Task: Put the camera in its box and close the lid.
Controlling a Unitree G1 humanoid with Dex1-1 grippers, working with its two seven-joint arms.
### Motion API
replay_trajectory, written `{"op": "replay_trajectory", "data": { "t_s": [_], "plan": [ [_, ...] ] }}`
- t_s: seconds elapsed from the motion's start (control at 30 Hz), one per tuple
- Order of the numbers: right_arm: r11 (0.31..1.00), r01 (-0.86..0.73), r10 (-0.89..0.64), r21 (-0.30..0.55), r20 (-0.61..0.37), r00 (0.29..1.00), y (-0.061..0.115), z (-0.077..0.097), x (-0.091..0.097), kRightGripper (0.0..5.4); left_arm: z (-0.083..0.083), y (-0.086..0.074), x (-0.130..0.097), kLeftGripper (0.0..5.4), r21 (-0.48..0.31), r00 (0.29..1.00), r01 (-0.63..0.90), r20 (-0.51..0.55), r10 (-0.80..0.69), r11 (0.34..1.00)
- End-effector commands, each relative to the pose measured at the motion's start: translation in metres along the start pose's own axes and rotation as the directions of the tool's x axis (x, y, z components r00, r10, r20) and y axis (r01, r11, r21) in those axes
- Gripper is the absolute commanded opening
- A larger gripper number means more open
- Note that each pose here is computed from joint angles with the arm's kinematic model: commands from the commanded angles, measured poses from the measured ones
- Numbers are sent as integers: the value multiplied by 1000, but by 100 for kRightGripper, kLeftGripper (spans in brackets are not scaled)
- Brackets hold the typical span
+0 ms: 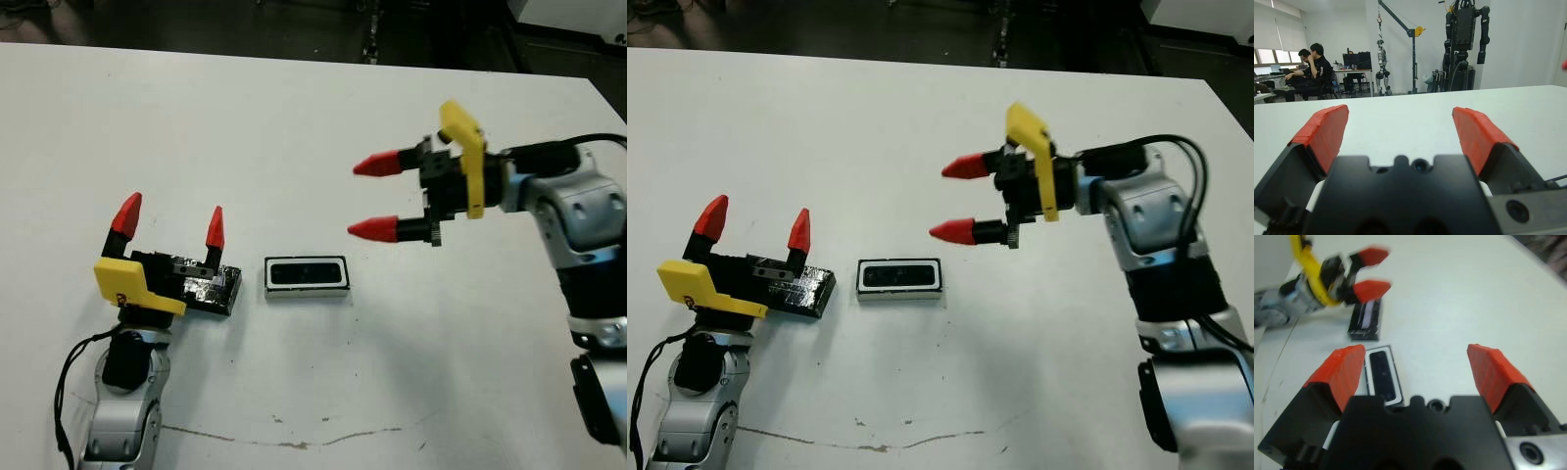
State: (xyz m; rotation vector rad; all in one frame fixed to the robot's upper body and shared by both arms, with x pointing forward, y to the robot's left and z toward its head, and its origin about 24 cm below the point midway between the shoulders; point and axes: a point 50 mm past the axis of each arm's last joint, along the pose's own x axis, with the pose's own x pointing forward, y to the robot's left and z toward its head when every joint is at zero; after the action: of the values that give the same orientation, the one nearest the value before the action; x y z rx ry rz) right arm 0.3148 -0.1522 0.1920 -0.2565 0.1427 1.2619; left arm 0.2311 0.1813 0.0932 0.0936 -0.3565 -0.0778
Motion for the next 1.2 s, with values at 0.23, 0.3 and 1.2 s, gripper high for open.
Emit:
{"op": "replay_trajectory", "data": {
  "t_s": [0.23, 0.3, 1.2],
  "plan": [
    [922, 377, -386, 88, 126, 914, 27, -45, -20, 495, -3, 0, -3, 540, 1, 1000, -4, -16, 4, 1000],
    [880, 459, -474, 124, 158, 866, 34, -55, -27, 460, -3, 0, -3, 540, 5, 1000, -4, -17, 4, 1000],
    [498, 805, -866, 322, 127, 484, 97, -113, -45, 20, 50, 49, 31, 540, 187, 876, 483, -113, -469, 856]
  ]
}}
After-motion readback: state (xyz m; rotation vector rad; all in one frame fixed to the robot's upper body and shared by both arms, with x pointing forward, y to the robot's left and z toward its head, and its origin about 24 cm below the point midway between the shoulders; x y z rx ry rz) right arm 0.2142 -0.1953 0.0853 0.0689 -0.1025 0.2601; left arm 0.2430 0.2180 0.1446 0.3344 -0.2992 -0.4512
